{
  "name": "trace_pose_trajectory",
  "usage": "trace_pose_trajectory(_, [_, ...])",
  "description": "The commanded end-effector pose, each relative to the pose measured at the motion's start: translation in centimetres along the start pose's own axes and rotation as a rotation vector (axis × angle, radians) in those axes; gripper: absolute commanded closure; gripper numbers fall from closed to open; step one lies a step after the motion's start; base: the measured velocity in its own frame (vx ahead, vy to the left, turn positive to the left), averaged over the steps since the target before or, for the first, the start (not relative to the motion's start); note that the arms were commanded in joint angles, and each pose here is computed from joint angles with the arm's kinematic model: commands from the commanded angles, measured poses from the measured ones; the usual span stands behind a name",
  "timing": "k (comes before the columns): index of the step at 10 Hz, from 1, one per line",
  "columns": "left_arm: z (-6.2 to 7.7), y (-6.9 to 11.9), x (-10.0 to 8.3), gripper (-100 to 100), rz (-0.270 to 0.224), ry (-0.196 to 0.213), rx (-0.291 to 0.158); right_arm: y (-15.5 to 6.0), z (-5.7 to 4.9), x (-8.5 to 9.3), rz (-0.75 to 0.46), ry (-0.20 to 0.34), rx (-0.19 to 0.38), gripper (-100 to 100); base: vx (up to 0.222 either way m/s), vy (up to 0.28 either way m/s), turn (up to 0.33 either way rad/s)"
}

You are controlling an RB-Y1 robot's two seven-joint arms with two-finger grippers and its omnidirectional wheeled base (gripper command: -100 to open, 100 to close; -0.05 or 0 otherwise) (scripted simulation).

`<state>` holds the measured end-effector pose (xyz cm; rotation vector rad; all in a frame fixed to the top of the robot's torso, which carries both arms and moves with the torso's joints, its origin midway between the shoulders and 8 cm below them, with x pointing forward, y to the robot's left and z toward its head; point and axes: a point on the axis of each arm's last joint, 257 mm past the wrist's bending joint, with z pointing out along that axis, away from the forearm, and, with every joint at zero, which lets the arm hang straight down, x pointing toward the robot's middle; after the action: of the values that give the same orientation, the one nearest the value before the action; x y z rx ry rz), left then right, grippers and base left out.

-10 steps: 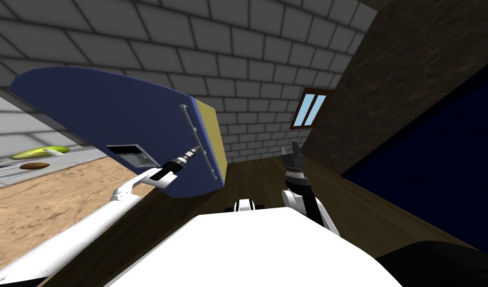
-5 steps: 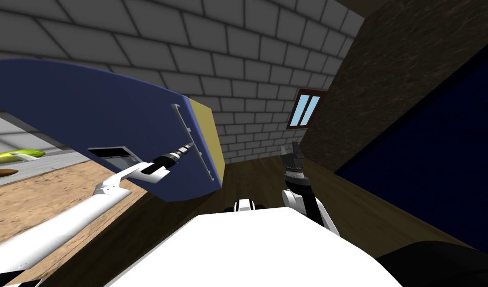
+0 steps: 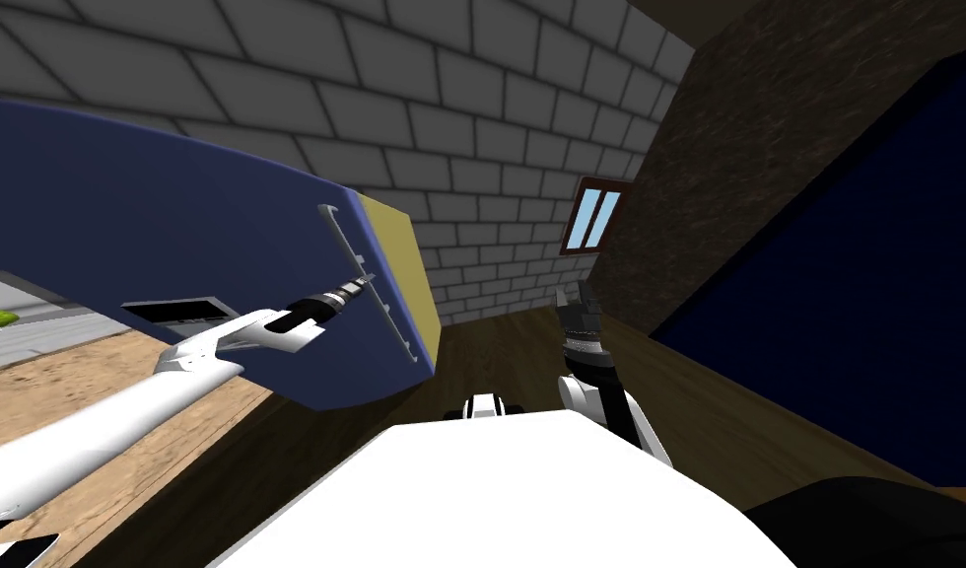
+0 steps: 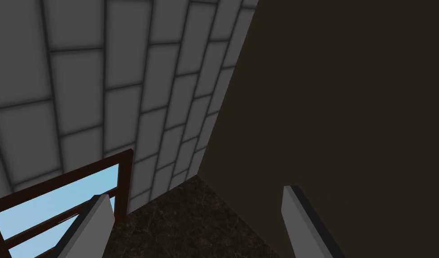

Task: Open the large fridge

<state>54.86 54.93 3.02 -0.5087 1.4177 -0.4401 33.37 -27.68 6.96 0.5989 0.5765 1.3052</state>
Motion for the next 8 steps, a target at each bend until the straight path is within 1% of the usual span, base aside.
trace_pose_trajectory(1, [-0.1, -0.3, 0.7, 100, -0.003, 0.009, 0.012, 0.0, 0.0, 0.0, 0.000, 0.000, 0.000, 0, -0.011, -0.006, 0.248])
trace_pose_trajectory(2, [-0.1, -0.1, 0.4, 100, -0.002, 0.004, 0.002, 0.0, 0.0, 0.0, 0.000, 0.000, 0.000, 0, -0.007, -0.008, 0.058])
trace_pose_trajectory(3, [-0.2, -1.8, 1.4, 100, 0.004, 0.030, 0.045, 0.0, 0.0, 0.0, 0.000, 0.000, 0.000, 0, -0.100, 0.079, 0.040])
trace_pose_trajectory(4, [-0.4, -3.5, 2.3, 100, 0.003, 0.053, 0.085, 0.0, 0.0, 0.0, 0.000, 0.000, 0.000, 0, -0.222, 0.146, 0.065])
trace_pose_trajectory(5, [-0.4, -3.5, 2.3, 100, 0.003, 0.053, 0.085, 0.0, 0.0, 0.0, 0.000, 0.000, 0.000, 0, -0.181, 0.125, -0.013])
trace_pose_trajectory(6, [-0.6, -5.2, 3.2, 100, 0.001, 0.078, 0.125, 0.0, 0.0, 0.0, 0.000, 0.000, 0.000, 0, -0.175, 0.151, 0.026])
trace_pose_trajectory(8, [-1.3, -8.6, 5.0, 100, -0.005, 0.128, 0.203, 0.0, 0.0, 0.0, 0.000, 0.000, 0.000, 0, -0.272, 0.194, 0.076])
